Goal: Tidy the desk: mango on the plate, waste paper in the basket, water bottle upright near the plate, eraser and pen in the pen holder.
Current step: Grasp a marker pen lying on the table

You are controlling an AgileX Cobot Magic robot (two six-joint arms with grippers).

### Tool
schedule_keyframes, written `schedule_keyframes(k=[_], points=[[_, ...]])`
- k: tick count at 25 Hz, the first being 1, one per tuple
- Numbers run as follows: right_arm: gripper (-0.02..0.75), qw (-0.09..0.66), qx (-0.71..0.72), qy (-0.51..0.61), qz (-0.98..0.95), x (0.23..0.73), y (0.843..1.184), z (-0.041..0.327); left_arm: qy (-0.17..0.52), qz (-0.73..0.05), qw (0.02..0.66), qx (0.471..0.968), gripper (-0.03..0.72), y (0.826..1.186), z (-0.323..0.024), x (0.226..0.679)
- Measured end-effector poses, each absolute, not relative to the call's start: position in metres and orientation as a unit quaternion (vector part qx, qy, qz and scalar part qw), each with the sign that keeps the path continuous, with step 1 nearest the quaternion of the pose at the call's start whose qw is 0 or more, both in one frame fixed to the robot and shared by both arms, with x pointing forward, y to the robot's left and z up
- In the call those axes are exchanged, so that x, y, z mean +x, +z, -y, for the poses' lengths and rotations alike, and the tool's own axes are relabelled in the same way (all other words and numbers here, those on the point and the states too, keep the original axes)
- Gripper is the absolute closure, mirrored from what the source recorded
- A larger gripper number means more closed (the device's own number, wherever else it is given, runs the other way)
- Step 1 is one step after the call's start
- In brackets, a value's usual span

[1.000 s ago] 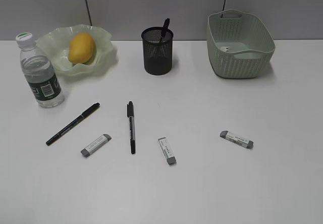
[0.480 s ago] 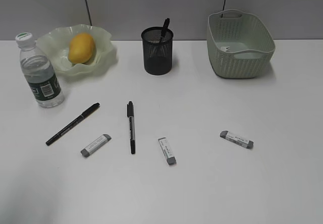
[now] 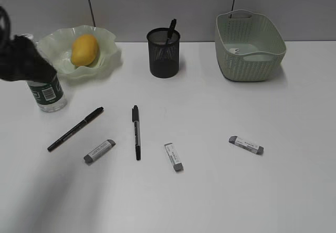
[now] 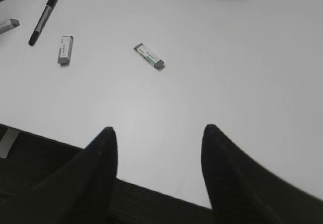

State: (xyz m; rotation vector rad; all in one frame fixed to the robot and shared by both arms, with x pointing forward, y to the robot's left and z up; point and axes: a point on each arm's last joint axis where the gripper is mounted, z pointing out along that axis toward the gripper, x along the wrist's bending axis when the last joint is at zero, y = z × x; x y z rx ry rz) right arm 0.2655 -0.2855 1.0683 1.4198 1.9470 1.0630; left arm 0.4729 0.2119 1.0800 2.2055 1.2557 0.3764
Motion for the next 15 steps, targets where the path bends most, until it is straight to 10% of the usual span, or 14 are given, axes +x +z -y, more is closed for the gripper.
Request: schedule_keyframes(k=[15], points=[[0.312,0.250,0.522,0.390,-0.716,0.266,1.067,0.285,0.020,-0.439,0.094,0.893,0.186,0.999,-0.155,0.603]])
